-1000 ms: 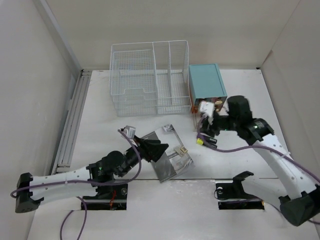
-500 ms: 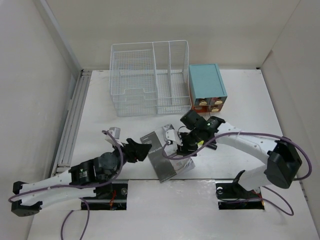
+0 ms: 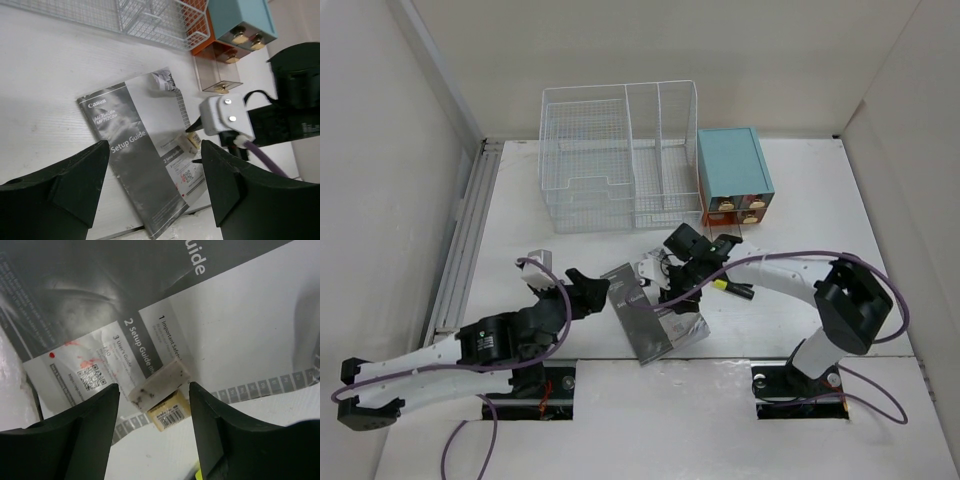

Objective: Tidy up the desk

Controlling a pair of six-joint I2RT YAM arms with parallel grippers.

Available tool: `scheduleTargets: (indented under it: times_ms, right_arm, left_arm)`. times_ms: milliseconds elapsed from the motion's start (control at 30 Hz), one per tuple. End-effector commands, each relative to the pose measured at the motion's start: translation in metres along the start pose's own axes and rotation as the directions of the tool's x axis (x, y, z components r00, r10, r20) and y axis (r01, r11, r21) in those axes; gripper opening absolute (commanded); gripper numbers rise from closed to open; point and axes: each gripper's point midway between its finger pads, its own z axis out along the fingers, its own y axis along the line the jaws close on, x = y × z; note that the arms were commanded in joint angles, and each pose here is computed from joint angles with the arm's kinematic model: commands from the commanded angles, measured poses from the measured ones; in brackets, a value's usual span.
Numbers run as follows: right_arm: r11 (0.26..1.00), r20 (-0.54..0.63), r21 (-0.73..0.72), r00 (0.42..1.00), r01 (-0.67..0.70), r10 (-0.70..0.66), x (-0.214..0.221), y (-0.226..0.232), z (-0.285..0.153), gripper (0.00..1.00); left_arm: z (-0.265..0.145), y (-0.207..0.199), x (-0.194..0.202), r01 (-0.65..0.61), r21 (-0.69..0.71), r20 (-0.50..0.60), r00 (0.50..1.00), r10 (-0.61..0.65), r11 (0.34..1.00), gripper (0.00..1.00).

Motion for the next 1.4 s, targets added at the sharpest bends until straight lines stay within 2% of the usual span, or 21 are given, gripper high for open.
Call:
scheduleTargets:
  times_ms: [0, 200, 500, 667, 900, 1267, 1300, 1367]
  right_arm:
    - [0.997, 0.062, 0.057, 0.997, -0.043, 0.04, -0.025, -0.018, 0.004, 0.63]
    - [0.988, 0.052, 0.117, 0.994, -0.105, 0.099, -0.018, -0.027, 0.011, 0.62]
    - [0.961, 0.051, 0.217, 0.986, -0.169, 0.162, 0.006, -0.023, 0.001, 0.51]
    - [0.949, 0.075, 0.265, 0.985, -0.172, 0.157, 0.004, -0.027, -0.01, 0.46]
    - [0.96, -0.01, 0.217, 0.983, -0.179, 0.185, 0.016, -0.025, 0.017, 0.46]
    - [0.969, -0.032, 0.192, 0.986, -0.157, 0.167, 0.014, -0.017, 0.027, 0.46]
    - [0.969, -0.034, 0.192, 0.985, -0.158, 0.167, 0.013, -0.019, 0.028, 0.43]
    - [0.97, -0.05, 0.183, 0.984, -0.161, 0.173, 0.017, -0.017, 0.03, 0.23]
  left_arm:
    - [-0.004, 0.003, -0.01, 0.041, 0.014, 0.039, 0.998, -0.042, 0.999, 0.71]
    - [-0.011, 0.003, -0.02, 0.085, 0.055, 0.061, 0.994, -0.089, 0.995, 0.71]
    - [-0.012, 0.002, -0.02, 0.083, 0.065, 0.056, 0.995, -0.086, 0.994, 0.71]
    - [-0.011, 0.003, -0.018, 0.074, 0.065, 0.057, 0.995, -0.077, 0.995, 0.71]
    - [-0.012, 0.003, -0.019, 0.08, 0.07, 0.06, 0.995, -0.085, 0.994, 0.71]
    - [-0.013, 0.003, -0.02, 0.087, 0.075, 0.062, 0.994, -0.092, 0.993, 0.71]
    - [-0.013, 0.003, -0.02, 0.087, 0.075, 0.062, 0.994, -0.092, 0.993, 0.71]
    - [-0.014, 0.002, -0.022, 0.095, 0.082, 0.065, 0.993, -0.1, 0.992, 0.71]
